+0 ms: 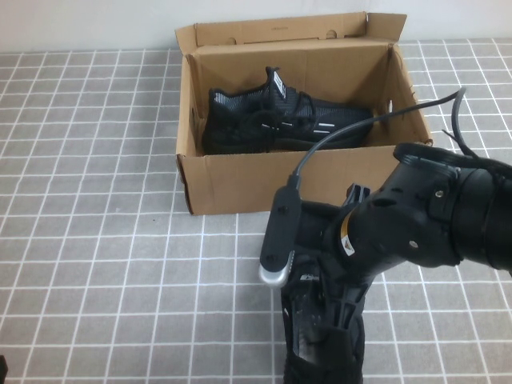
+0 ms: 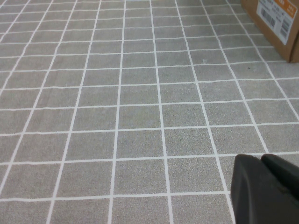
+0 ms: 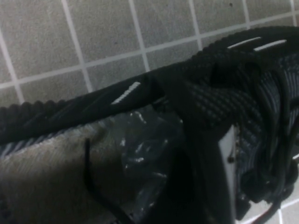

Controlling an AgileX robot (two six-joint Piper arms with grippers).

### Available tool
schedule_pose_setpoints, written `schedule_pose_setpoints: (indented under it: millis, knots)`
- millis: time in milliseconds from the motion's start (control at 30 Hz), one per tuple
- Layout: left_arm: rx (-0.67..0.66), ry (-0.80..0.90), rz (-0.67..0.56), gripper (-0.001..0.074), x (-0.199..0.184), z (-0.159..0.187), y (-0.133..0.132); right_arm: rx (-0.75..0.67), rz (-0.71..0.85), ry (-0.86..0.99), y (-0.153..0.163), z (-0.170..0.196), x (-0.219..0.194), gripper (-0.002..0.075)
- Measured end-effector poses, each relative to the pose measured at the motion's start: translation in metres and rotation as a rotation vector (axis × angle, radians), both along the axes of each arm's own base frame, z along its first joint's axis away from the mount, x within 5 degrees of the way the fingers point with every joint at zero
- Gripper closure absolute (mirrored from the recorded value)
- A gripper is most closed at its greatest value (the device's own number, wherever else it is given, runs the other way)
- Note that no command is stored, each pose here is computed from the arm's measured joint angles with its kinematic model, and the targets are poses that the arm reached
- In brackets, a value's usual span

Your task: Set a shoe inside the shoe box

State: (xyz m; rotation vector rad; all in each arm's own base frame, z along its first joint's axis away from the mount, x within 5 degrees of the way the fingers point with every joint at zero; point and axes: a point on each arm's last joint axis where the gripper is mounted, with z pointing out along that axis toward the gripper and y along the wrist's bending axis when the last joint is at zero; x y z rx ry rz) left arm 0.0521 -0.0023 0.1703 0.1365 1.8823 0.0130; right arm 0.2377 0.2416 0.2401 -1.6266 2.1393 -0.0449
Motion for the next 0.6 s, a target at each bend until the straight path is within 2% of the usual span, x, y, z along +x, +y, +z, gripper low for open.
schedule_pose_setpoints:
  millis: [400,533,600]
  knots:
    - [0.0,0.0,0.0,0.0736,0.0,0.0,0.0,0.024,-0.005,0.001,0.0021,0.0,0.0002,0.0524]
    - [0.0,0.0,0.0,0.0736,0.0,0.0,0.0,0.025,-0.018,0.019,0.0018,-0.0005,-0.001,0.0678]
    - [0.0,0.0,0.0,0.0736,0.0,0.0,0.0,0.021,-0.038,0.035,0.0008,-0.0011,-0.0019,0.0712]
